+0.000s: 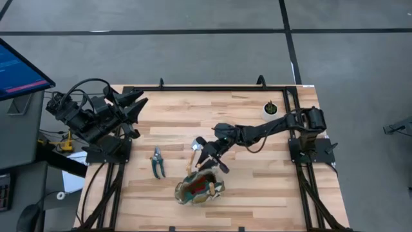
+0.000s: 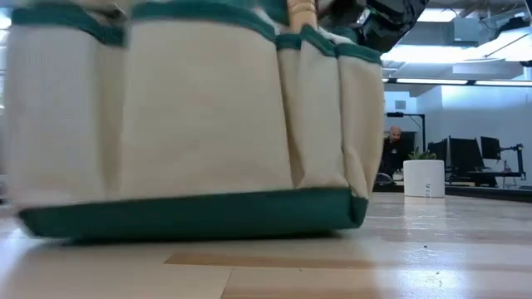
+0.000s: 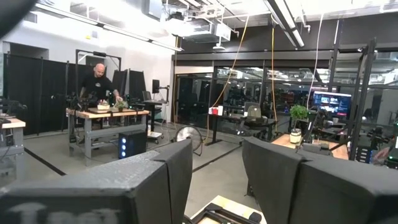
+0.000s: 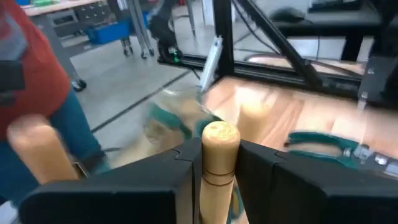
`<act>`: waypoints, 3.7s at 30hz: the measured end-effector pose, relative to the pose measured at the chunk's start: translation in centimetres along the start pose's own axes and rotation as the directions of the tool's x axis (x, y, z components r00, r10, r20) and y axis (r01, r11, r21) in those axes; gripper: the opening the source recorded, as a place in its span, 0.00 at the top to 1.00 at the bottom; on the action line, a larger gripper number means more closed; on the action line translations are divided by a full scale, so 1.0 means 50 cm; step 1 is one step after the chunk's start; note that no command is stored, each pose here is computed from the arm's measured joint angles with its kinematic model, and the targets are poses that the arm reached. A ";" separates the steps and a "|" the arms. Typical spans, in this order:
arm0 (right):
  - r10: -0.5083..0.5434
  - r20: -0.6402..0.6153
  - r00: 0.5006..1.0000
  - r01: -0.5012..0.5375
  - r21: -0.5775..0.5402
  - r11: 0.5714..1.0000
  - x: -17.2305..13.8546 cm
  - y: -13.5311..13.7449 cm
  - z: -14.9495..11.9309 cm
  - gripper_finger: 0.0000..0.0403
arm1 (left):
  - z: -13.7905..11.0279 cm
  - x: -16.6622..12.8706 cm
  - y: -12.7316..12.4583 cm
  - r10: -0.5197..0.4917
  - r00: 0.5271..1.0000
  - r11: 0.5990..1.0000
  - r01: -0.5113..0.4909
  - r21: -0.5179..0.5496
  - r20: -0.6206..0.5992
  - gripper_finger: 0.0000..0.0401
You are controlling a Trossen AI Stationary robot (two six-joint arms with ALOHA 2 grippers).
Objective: Pick & Place Garden tools in Gardening bag
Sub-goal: Put the brown trowel into the gardening bag pocket
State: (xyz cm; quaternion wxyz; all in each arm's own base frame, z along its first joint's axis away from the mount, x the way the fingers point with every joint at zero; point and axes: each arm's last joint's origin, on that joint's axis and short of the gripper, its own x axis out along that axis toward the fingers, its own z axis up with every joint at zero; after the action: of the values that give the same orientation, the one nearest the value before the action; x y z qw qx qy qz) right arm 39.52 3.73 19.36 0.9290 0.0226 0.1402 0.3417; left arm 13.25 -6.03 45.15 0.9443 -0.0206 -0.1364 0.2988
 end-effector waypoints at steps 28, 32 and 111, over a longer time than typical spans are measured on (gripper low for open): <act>0.003 -0.085 0.996 0.004 0.083 0.997 0.010 0.009 -0.027 0.50 | -0.001 0.000 0.003 0.048 0.999 0.998 -0.047 0.050 -0.026 0.67; -0.001 -0.094 0.996 0.007 0.061 0.998 -0.010 0.019 -0.002 0.41 | -0.002 0.000 0.004 0.074 0.996 0.996 -0.072 0.054 -0.040 0.67; -0.391 -0.658 0.644 0.670 0.238 0.703 -0.219 0.267 0.078 0.37 | -0.539 0.129 -0.049 -0.070 0.280 0.983 -0.146 -0.114 -0.958 0.85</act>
State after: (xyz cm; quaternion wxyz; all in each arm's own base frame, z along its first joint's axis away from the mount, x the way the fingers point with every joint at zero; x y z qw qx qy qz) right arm 24.24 7.11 27.63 0.8698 0.0977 0.4836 -0.0092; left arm 26.97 -3.21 21.11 0.8233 -0.2838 0.4314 0.2357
